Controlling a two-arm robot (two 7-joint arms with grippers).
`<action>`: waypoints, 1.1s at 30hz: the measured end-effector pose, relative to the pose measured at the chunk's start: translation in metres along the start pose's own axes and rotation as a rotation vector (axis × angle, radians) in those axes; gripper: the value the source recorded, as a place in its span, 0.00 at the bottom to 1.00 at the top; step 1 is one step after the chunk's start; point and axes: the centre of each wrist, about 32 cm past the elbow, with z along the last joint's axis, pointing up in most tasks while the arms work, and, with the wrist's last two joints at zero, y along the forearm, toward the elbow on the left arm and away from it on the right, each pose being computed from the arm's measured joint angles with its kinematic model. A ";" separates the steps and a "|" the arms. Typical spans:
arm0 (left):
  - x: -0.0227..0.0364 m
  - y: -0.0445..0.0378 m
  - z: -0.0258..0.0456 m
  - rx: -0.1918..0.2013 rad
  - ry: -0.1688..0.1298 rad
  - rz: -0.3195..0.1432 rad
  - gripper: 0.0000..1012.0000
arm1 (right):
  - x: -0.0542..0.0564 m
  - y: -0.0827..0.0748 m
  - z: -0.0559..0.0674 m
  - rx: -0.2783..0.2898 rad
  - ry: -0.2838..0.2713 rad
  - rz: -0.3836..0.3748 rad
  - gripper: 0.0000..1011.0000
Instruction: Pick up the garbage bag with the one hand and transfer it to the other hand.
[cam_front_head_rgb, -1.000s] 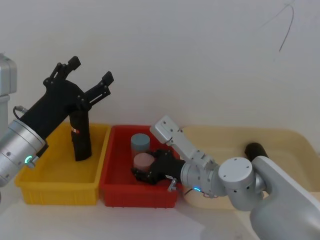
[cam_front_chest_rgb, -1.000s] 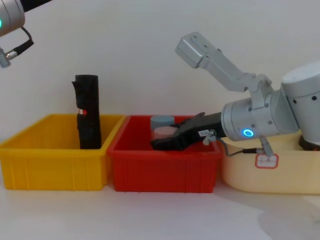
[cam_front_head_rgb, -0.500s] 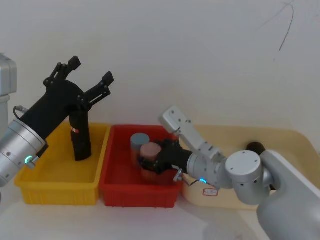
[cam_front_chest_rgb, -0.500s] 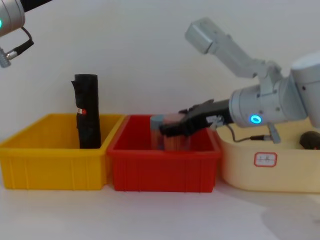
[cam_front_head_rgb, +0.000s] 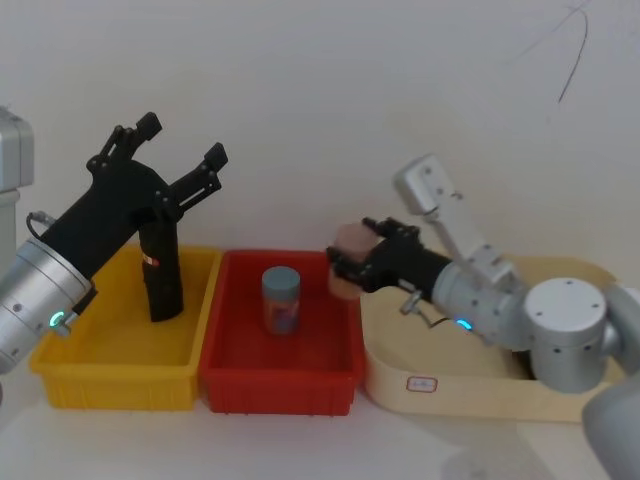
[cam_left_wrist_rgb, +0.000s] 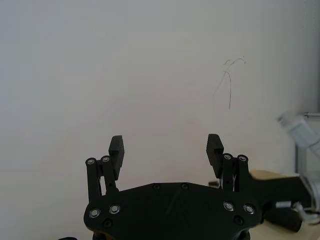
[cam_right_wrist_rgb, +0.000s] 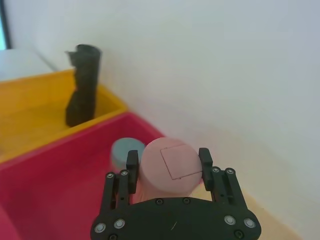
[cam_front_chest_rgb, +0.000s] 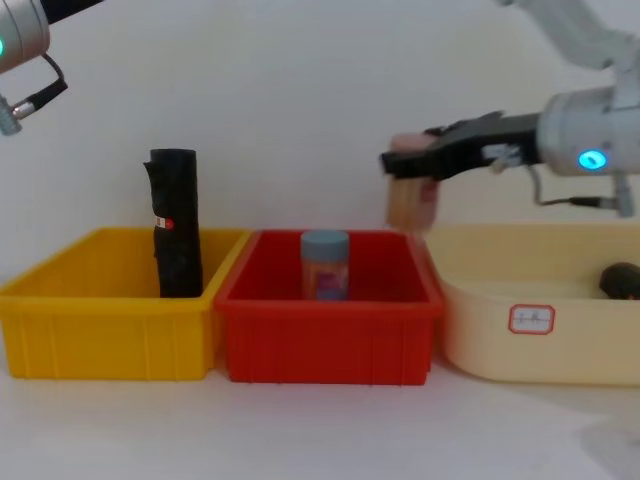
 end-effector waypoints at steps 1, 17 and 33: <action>0.0000 0.0000 0.0000 0.000 0.000 0.000 0.99 | 0.004 -0.005 0.000 0.005 0.002 -0.016 0.70; 0.0000 0.0000 0.0000 0.000 0.000 0.000 0.99 | 0.019 -0.041 -0.030 -0.062 0.029 -0.132 0.77; 0.0000 0.0000 0.0000 0.000 0.000 0.000 0.99 | 0.013 -0.067 -0.052 -0.057 0.075 -0.138 0.99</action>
